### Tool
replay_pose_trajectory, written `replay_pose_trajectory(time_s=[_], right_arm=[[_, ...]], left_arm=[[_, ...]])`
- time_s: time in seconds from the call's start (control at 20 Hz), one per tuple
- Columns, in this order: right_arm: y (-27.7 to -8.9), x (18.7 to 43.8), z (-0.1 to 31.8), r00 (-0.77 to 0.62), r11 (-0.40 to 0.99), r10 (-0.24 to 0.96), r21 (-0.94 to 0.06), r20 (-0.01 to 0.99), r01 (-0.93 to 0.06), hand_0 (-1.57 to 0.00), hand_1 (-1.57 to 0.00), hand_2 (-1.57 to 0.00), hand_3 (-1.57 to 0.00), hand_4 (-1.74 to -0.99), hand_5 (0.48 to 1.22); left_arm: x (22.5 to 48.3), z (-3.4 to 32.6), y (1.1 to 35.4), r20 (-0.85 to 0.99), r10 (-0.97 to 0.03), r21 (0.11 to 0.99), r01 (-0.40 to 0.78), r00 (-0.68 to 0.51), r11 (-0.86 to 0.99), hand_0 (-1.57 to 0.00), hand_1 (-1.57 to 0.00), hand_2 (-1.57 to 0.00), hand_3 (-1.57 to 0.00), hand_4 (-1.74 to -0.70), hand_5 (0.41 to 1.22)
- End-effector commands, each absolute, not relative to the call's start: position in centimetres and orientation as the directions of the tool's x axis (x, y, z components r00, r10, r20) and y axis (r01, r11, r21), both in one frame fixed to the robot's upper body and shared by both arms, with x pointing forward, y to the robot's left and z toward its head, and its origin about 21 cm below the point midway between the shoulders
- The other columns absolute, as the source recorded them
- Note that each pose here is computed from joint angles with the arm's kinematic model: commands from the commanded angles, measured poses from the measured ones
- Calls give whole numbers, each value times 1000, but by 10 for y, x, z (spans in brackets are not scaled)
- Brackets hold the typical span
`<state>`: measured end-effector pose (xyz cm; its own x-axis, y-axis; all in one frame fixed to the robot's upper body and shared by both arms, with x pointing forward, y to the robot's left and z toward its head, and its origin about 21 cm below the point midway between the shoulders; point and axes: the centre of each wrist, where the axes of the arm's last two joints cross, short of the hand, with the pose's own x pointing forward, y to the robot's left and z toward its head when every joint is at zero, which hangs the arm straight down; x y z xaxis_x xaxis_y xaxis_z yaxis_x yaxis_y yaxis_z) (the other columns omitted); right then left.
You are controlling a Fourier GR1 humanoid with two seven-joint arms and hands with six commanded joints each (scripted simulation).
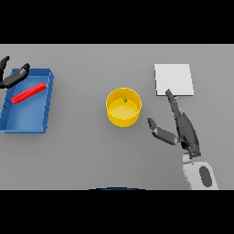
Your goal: Pick up the red beaker and tilt it to pour out 1 green nut into yellow bowl. Pick up the yellow bowl and place it on the metallic measuring scale.
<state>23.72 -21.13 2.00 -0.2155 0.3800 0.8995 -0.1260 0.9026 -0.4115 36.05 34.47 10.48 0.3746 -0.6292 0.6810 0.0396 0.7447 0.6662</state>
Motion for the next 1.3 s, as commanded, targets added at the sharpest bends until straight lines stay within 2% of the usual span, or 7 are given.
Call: replay_pose_trajectory(time_s=[0.0, 0.1, 0.25, 0.45, 0.7, 1.0, 1.25], right_arm=[[-212, 238, 20, -246, 880, 398, -444, 884, -171, 1, 1, 1, 1, -1080, 662], [-213, 249, 32, -278, 783, 516, -578, 810, -229, 1, 1, 1, 1, -1103, 662], [-209, 270, 48, -359, 590, 676, -765, 643, -259, 1, 1, 1, 1, -1132, 631], [-197, 292, 62, -527, 317, 732, -901, 432, -298, 1, 1, 1, 1, -1152, 632], [-173, 312, 65, -653, 60, 711, -948, 259, -311, 1, 1, 1, 1, -1161, 643], [-156, 332, 57, -725, -118, 660, -926, 196, -358, 1, 1, 1, 1, -1155, 646], [-132, 343, 57, -757, -253, 637, -887, 148, -387, 1, 1, 1, 1, -1164, 670]], left_arm=[[359, 104, 344, 695, -620, 656, 31, 365, 754, -32, -29, -28, -29, -786, 652], [360, 107, 342, 708, -608, 643, 28, 360, 765, -20, -18, -17, -18, -798, 661], [359, 105, 337, 716, -603, 634, 34, 352, 773, -10, -9, -8, -9, -802, 678], [355, 104, 342, 717, -595, 628, 34, 363, 778, -3, -3, -3, -3, -811, 688], [355, 102, 342, 710, -603, 631, 50, 363, 774, 0, 0, 0, 0, -805, 691], [356, 105, 345, 718, -599, 625, 49, 356, 779, 1, 1, 1, 1, -808, 695], [355, 107, 346, 712, -603, 631, 49, 360, 774, 1, 1, 1, 1, -807, 700]])
